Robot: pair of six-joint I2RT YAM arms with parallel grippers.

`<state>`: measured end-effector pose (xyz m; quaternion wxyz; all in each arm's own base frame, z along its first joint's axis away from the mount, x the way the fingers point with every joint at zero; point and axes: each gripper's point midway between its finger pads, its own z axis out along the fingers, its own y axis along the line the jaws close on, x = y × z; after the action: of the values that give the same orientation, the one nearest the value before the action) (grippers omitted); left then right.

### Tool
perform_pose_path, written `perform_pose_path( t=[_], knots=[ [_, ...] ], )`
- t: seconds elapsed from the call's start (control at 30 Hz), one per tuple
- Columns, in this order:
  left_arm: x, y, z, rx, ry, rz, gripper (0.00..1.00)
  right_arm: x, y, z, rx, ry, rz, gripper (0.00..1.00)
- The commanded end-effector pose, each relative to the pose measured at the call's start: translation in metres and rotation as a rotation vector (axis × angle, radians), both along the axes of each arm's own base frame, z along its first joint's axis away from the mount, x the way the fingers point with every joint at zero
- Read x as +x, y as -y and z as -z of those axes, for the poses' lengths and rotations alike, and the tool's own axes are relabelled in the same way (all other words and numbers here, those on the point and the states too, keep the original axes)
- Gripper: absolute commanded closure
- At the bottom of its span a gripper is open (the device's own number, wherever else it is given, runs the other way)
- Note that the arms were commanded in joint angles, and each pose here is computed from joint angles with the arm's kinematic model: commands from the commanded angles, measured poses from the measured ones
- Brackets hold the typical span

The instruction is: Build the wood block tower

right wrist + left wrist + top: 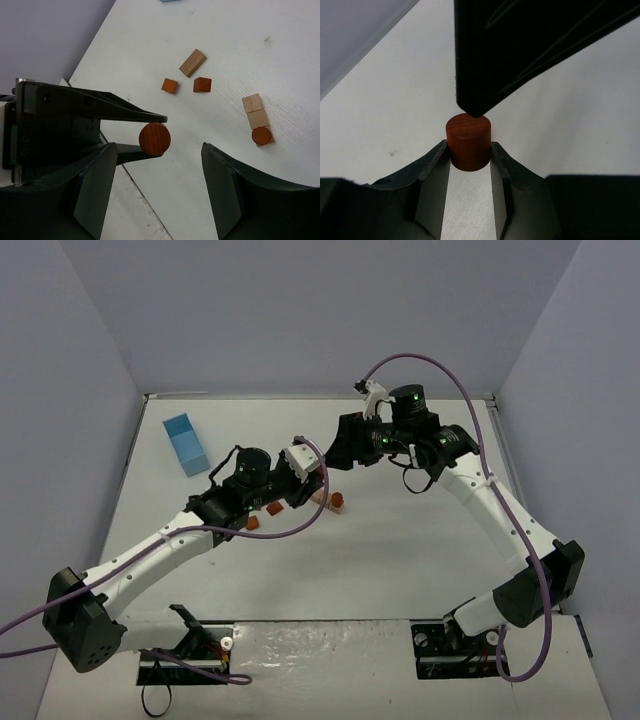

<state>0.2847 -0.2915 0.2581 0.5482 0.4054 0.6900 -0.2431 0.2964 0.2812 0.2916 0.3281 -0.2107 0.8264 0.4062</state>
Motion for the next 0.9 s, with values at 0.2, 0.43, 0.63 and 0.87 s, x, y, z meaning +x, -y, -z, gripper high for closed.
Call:
perform_pose_path(
  t=[0.2,0.43,0.63,0.87],
  knots=[
    [-0.002,0.016,-0.068,-0.126,0.177,0.065,0.99,0.006,-0.01,-0.017,0.036,0.049,-0.001,0.39],
    [0.004,0.018,-0.067,-0.128,0.179,0.047,0.99,0.003,-0.01,-0.008,0.029,0.029,-0.015,0.4],
    [0.007,0.018,-0.069,-0.131,0.182,0.037,0.99,-0.002,-0.013,-0.004,0.03,0.011,-0.033,0.4],
    [0.008,0.022,-0.068,-0.138,0.172,0.04,0.99,-0.005,-0.016,0.001,0.026,-0.001,-0.049,0.44]
  ],
)
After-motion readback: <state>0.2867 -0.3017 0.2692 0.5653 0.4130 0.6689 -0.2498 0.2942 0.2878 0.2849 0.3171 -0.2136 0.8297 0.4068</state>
